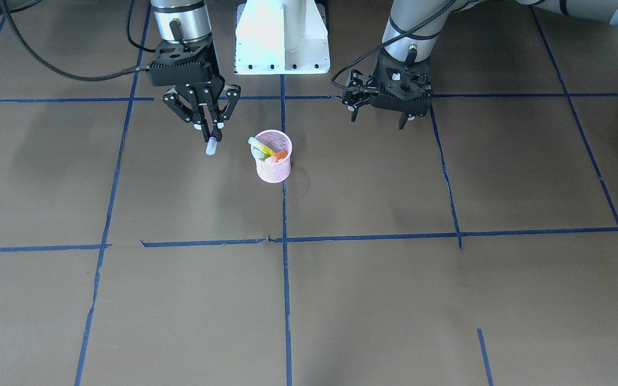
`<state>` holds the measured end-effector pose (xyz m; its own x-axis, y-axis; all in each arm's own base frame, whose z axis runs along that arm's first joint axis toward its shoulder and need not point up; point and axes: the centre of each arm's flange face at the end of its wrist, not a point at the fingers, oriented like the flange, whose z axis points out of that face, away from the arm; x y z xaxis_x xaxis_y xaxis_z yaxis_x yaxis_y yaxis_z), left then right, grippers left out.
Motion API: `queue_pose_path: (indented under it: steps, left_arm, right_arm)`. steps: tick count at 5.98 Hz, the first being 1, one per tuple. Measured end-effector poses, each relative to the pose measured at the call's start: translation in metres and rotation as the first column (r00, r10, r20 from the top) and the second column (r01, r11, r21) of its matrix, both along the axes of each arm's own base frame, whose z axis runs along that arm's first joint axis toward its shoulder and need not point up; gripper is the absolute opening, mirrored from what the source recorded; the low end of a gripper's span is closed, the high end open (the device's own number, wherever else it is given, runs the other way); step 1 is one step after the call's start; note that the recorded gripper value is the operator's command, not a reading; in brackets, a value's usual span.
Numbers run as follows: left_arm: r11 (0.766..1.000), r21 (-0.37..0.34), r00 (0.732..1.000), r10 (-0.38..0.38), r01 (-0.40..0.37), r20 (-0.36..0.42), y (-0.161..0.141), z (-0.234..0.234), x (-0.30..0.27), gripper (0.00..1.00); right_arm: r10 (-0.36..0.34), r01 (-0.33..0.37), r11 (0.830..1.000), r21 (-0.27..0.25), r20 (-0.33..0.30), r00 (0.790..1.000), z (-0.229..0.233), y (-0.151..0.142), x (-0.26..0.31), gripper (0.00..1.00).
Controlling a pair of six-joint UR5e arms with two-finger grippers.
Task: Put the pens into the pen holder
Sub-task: 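Lower the purple marker into the pink cup with the right gripper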
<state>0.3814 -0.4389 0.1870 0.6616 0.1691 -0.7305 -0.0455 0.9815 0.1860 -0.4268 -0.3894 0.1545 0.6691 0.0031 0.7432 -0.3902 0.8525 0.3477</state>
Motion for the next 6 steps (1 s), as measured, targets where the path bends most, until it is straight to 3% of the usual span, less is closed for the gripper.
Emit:
queue_pose_path:
  steps: [3, 6]
  left_arm:
    - [0.997, 0.012, 0.996, 0.074, -0.074, 0.045, -0.005, 0.037, -0.013, 1.0]
    - [0.992, 0.003, 0.992, 0.125, -0.125, 0.029, -0.013, 0.05, -0.031, 1.0]
  right_arm:
    - [0.171, -0.173, 0.981, 0.086, 0.033, 0.985, -0.028, 0.013, -0.02, 0.0]
    - [0.336, -0.339, 0.932, 0.125, 0.047, 0.941, -0.026, 0.04, -0.087, 0.0]
